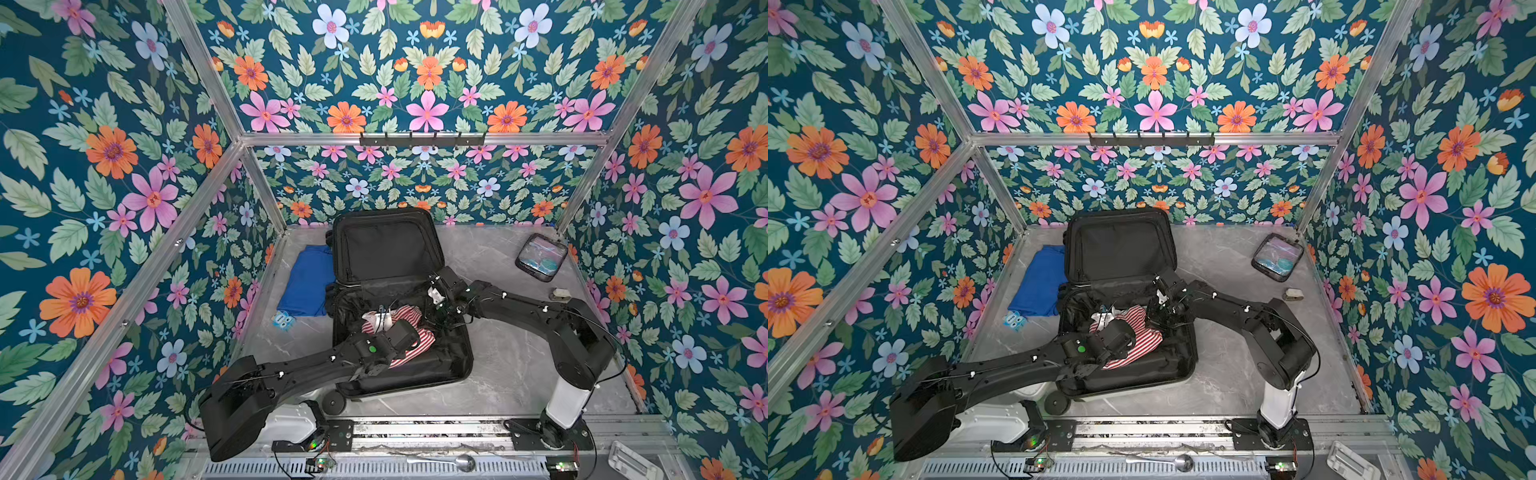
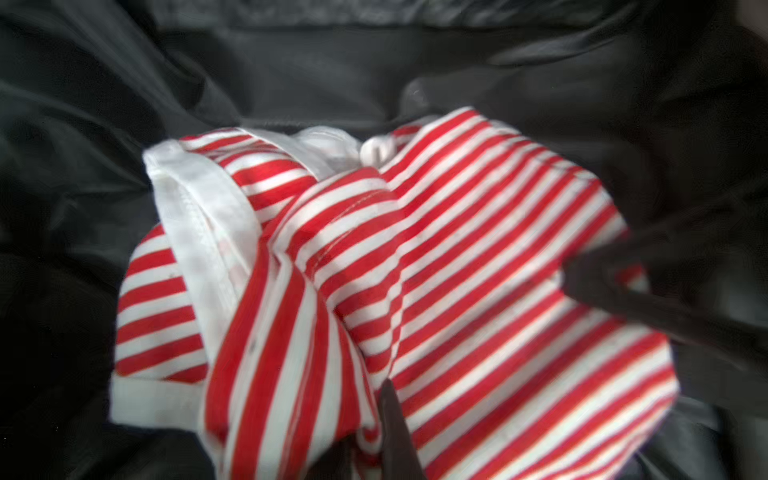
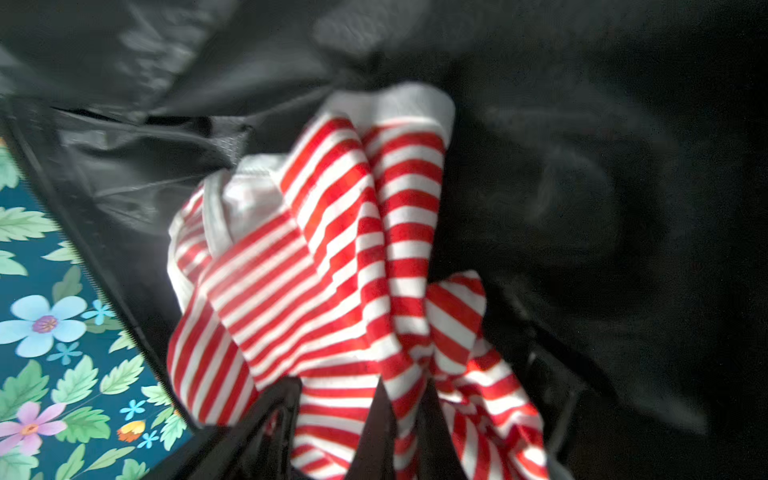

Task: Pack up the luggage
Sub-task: 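Carry the striped shirt with both grippers over the suitcase and lower it, then open both grippers to release the shirt into the suitcase and withdraw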

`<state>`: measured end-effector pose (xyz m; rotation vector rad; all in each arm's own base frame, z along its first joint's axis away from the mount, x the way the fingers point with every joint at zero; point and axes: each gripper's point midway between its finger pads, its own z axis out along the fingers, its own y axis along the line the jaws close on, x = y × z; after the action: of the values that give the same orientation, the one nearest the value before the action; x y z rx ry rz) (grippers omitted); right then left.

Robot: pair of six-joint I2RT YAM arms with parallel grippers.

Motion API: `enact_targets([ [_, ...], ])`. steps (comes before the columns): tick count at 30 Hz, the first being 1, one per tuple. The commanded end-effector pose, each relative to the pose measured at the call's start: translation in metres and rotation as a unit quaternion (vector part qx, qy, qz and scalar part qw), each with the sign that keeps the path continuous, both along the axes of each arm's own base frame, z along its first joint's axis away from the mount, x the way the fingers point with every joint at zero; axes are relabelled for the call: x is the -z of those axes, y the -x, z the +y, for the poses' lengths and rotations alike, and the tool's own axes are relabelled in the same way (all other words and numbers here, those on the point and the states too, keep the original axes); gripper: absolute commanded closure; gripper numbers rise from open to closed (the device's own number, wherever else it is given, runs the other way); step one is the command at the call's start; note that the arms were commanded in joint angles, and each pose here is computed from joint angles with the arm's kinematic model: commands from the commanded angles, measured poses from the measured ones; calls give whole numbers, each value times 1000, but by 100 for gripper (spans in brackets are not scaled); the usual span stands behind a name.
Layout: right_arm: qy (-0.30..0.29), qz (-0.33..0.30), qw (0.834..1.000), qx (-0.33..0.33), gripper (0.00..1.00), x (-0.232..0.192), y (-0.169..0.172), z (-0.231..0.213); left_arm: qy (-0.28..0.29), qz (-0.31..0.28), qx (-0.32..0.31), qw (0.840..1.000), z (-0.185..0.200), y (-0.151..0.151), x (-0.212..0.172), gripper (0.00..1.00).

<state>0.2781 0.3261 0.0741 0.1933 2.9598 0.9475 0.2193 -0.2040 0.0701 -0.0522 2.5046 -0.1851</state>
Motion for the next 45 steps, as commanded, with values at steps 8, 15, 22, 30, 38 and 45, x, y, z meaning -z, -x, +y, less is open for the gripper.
enact_targets([
  [8, 52, -49, 997, 20, 82, 9, -2, -21, -8, 33, -31, 999, 26, 2, 27, 72],
  [15, 19, -75, 997, 7, 42, -23, 4, -12, -7, -1, -49, 999, 40, -4, -12, 35],
  [22, 49, -142, 988, 19, 37, -82, 4, -42, 21, -51, -32, 998, 30, -16, -80, 33],
  [30, 59, -207, 977, 5, 23, -130, -1, -78, -30, -94, -41, 994, 67, -50, -141, 23],
  [38, 144, -163, 976, 18, 23, -82, -19, -121, -26, -80, -126, 988, 127, -57, -116, 21],
  [45, 158, -138, 978, 2, 26, -48, -39, -107, -9, -62, -168, 984, 160, -62, -94, 21],
])
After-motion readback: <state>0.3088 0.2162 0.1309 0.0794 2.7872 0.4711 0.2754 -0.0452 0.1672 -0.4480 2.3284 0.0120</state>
